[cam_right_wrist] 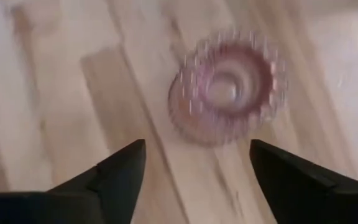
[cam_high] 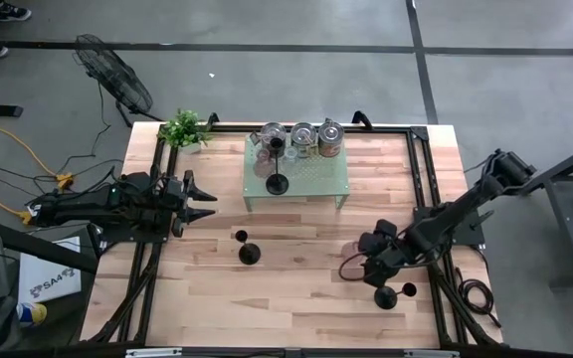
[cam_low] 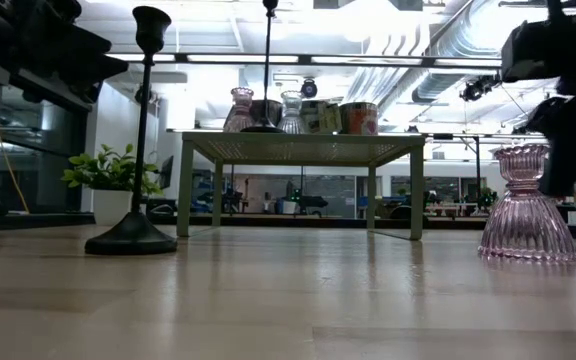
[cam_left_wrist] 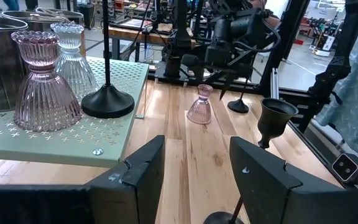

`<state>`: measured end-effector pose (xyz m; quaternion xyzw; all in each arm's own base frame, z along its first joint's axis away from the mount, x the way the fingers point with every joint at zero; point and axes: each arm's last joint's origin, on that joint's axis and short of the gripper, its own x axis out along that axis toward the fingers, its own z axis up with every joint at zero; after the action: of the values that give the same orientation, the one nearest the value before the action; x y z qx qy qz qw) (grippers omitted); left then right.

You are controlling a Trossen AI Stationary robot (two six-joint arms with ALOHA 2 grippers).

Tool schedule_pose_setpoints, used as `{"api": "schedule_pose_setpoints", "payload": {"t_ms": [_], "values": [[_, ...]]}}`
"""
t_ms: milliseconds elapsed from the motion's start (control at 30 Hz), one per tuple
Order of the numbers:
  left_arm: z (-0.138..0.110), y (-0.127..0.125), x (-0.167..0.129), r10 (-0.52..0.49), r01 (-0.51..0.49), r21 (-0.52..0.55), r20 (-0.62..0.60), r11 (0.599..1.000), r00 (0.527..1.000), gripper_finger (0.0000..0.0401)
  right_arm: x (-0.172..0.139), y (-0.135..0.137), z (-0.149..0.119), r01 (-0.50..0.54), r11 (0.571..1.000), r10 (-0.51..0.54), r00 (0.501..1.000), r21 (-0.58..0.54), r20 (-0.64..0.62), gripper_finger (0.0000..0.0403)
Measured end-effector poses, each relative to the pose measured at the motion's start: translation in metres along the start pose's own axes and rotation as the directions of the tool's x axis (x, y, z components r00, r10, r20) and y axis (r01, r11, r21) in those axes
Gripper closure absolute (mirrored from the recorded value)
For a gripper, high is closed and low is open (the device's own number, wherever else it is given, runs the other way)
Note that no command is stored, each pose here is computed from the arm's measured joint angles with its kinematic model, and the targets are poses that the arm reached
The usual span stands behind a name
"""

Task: Pick & Place candle stick holders
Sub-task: Put the pink candle holder on the shelf

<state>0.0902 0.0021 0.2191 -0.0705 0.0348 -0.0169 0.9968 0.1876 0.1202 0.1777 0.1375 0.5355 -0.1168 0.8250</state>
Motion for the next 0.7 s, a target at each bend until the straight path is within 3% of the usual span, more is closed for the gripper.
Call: {"api": "schedule_pose_setpoints", "payload": {"t_ms": [267, 467, 700], "values": [[0.0, 0.0, 0.0, 0.0, 0.0, -0.004, 0.0, 1.0, 1.0, 0.0224, 0.01, 0.007, 0.001, 0.128, 0.99, -0.137, 0.97, 0.057, 0.203, 0.0108], [0.0, 0.0, 0.0, 0.0, 0.0, -0.005, 0.0, 1.0, 1.0, 0.0224, 0.014, 0.012, 0.001, 0.1, 0.993, -0.112, 0.971, 0.067, 0.211, 0.0126], [0.0, 0.0, 0.0, 0.001, -0.001, -0.005, 0.0, 1.0, 1.0, 0.0224, 0.015, 0.012, 0.0, 0.104, 0.992, -0.117, 0.97, 0.07, 0.214, 0.0178]]}}
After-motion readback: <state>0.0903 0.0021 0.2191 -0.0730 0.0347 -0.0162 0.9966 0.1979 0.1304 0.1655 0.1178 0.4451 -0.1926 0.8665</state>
